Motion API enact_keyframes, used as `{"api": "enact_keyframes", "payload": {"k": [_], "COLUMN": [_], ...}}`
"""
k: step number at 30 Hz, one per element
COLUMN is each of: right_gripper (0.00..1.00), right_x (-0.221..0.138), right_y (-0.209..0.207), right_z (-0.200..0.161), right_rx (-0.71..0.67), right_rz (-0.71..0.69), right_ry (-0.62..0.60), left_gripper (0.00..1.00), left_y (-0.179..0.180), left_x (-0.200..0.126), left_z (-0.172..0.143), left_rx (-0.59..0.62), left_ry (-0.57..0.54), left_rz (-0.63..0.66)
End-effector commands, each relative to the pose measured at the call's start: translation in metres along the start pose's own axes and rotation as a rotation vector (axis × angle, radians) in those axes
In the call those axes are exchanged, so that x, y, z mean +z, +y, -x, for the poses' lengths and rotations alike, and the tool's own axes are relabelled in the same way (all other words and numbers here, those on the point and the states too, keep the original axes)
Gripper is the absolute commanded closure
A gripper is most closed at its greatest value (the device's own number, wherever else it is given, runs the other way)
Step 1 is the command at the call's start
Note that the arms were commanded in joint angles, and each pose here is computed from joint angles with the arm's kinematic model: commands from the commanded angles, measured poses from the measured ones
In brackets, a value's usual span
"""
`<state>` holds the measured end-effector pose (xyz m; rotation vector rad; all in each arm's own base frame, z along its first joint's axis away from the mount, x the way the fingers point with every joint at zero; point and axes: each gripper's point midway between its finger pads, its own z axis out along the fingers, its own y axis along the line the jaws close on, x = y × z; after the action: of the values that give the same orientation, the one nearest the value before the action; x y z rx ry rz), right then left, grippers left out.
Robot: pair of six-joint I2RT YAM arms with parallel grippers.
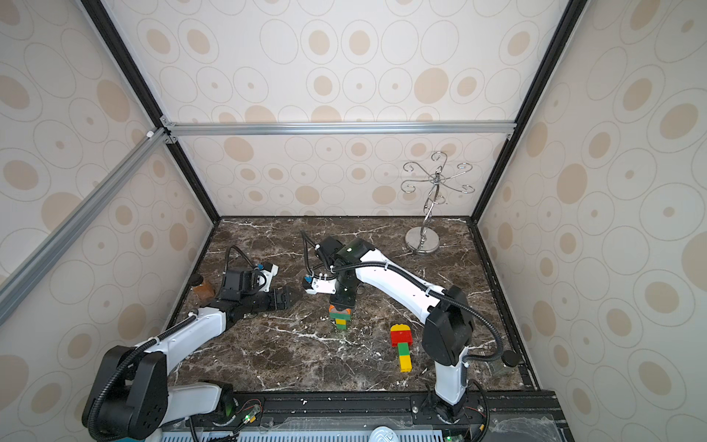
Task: Assemble an ice cream with lego
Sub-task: Assemble the lego brick with the lego brick.
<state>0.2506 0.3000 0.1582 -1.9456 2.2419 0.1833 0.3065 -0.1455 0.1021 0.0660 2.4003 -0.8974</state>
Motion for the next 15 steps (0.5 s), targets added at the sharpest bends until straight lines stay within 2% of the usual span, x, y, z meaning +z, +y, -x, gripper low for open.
{"api": "enact_keyframes", "payload": {"k": [1,15], "right_gripper": [1.0,1.0], "right_x": [0.029,0.054], "right_y": [0.013,0.024], "right_z": [-0.026,-0.046], "right_rx": [0.014,0.005], "right_rz": [0.071,0.139], "right_ry": [0.14,0.279], "left_gripper": [0.0,0.0], "left_y": [0.001,0.001], "left_x": [0.0,0.0], "left_z": [0.004,0.004], "left_rx": [0.023,0.022], "left_ry": [-0.004,-0.001], "left_rz": [-0.003,-0.005]}}
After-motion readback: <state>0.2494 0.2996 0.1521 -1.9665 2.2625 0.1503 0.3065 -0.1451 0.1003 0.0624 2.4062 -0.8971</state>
